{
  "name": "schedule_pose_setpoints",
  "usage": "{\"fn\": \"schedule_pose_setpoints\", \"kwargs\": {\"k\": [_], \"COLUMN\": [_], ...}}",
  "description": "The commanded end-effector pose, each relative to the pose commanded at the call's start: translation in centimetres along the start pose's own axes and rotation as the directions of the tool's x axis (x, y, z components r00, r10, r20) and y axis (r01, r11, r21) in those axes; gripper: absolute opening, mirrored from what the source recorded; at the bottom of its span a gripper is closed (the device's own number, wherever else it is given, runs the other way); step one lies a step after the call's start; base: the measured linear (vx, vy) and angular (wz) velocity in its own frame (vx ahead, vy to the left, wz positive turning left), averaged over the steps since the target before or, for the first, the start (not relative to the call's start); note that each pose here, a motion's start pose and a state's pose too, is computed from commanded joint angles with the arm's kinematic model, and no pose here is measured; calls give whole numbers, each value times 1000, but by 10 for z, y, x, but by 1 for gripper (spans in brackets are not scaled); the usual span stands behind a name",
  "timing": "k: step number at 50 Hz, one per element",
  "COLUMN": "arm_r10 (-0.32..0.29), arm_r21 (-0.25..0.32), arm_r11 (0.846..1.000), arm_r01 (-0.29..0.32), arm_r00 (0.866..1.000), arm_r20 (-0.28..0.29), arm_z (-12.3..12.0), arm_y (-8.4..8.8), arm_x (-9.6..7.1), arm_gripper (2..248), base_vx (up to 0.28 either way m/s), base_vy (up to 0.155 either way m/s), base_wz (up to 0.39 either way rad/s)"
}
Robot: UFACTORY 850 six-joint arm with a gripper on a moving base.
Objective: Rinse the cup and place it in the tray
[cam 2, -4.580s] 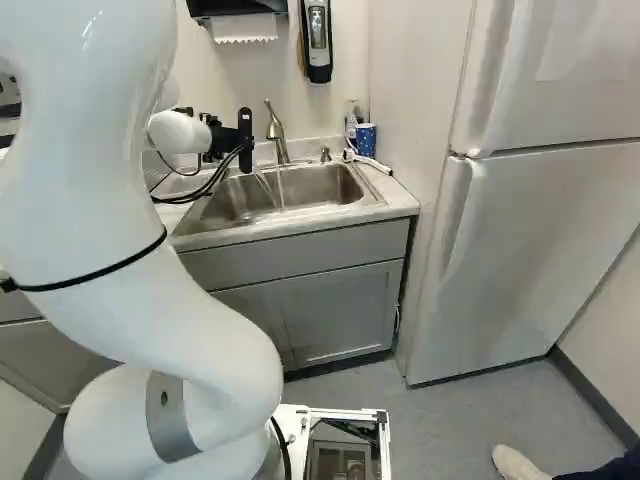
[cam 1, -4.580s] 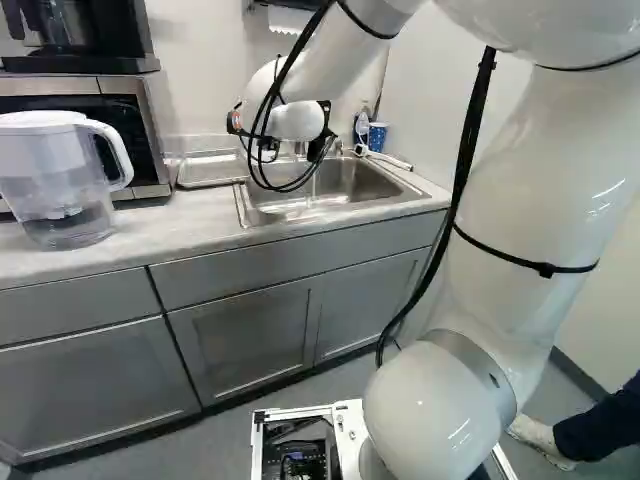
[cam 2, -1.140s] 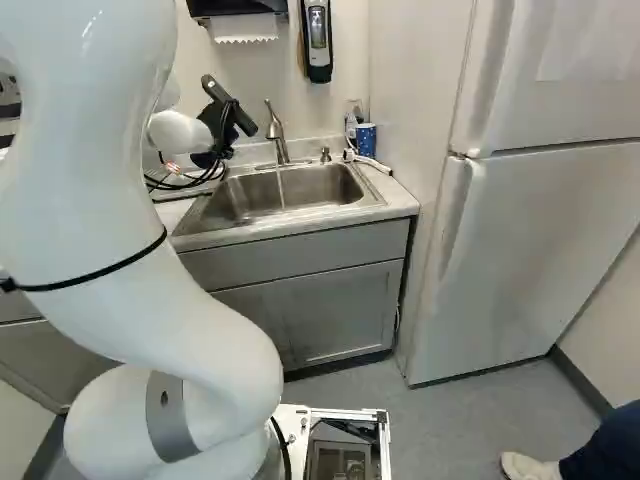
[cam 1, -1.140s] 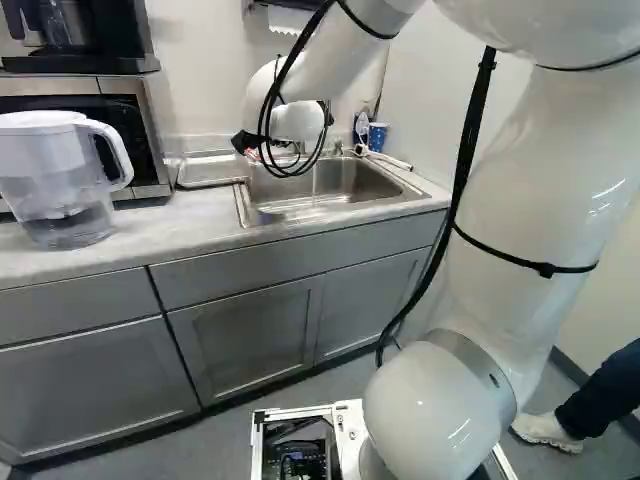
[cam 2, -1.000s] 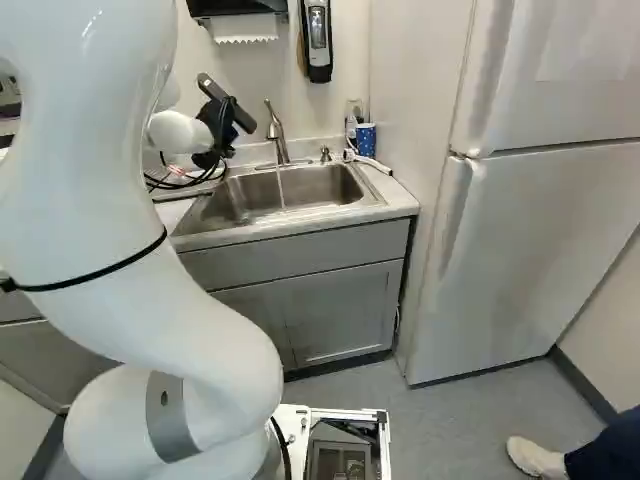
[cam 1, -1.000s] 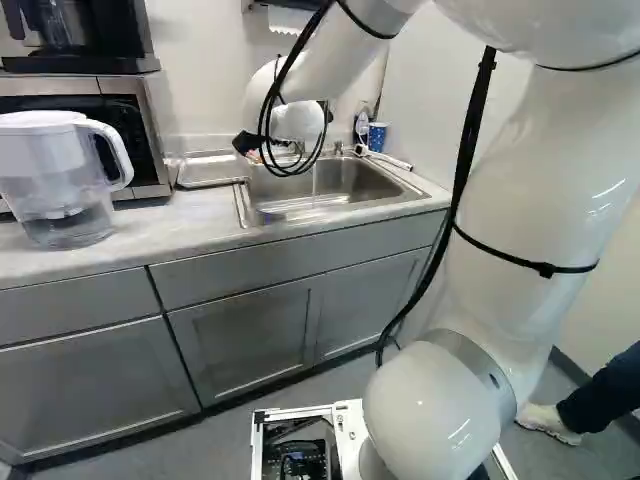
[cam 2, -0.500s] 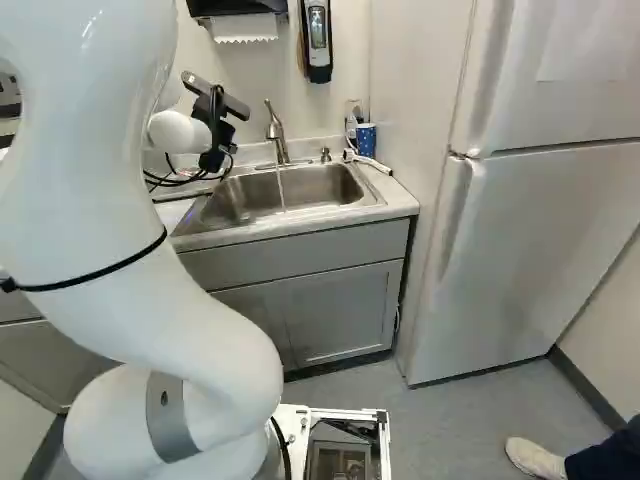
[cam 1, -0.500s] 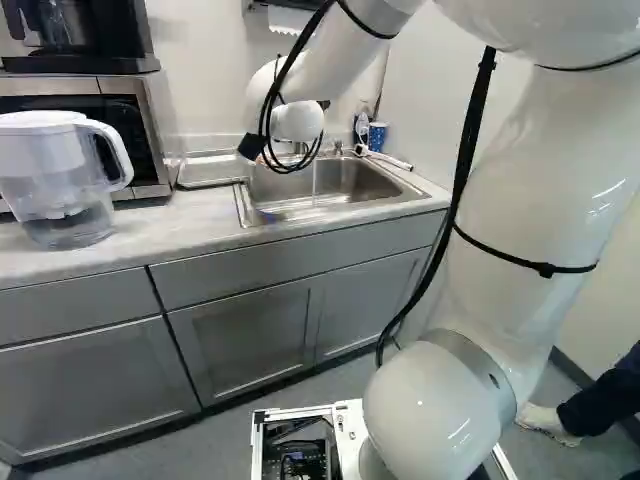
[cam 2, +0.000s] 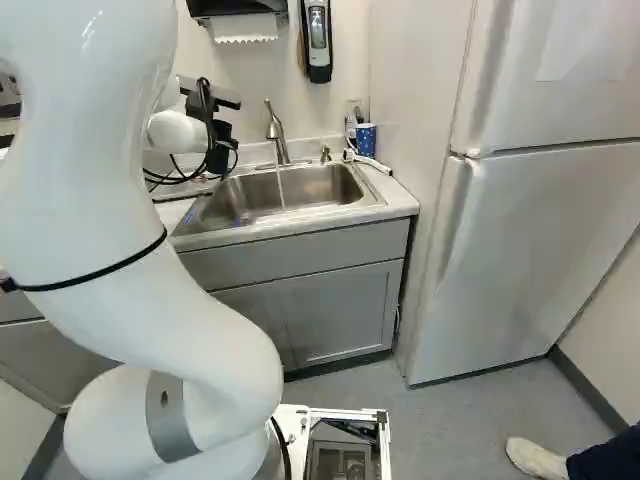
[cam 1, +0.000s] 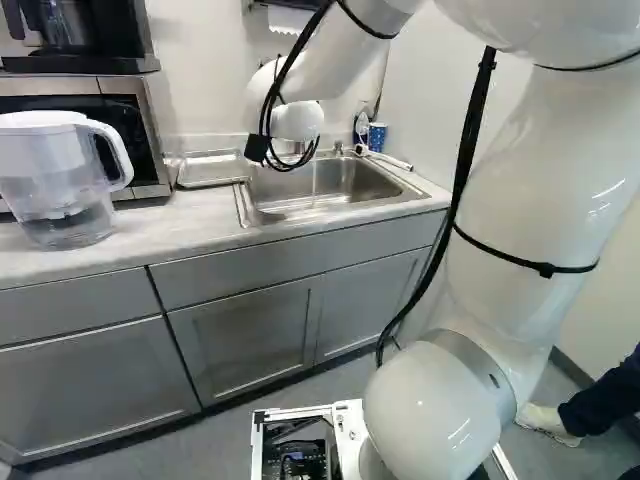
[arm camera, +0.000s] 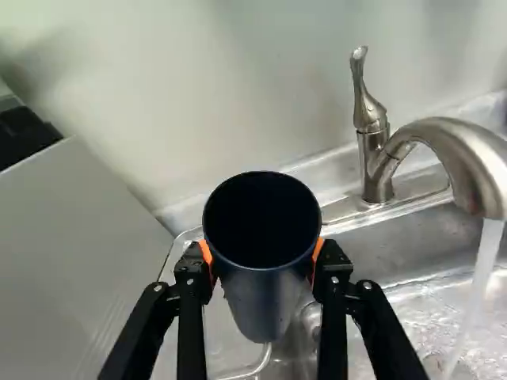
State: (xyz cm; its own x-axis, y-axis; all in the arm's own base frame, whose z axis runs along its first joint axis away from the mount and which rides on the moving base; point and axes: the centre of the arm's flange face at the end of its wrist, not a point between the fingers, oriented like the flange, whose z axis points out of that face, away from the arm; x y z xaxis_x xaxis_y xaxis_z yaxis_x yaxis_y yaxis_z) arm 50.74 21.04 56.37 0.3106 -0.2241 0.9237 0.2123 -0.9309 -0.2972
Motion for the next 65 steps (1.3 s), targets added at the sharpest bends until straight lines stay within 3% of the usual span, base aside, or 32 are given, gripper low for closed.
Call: {"fn": "schedule_pose_setpoints", "kwargs": {"k": [11,23,41,65], "arm_r10": [-115,-239,-241,-252], "arm_r21": [0,0,2,46], "arm_r11": [993,971,971,967], "arm_r01": [115,239,241,252], "arm_r00": [993,971,971,968], "arm_r20": [0,0,0,-5], "arm_z": [0,0,3,34], "arm_y": [0,0,-2,-31], "arm_x": [0,0,0,-3], "arm_gripper": [126,126,126,126], "base_vx": [0,0,0,0], "base_vy": [0,0,0,0], "base_wz": [0,0,0,0]}}
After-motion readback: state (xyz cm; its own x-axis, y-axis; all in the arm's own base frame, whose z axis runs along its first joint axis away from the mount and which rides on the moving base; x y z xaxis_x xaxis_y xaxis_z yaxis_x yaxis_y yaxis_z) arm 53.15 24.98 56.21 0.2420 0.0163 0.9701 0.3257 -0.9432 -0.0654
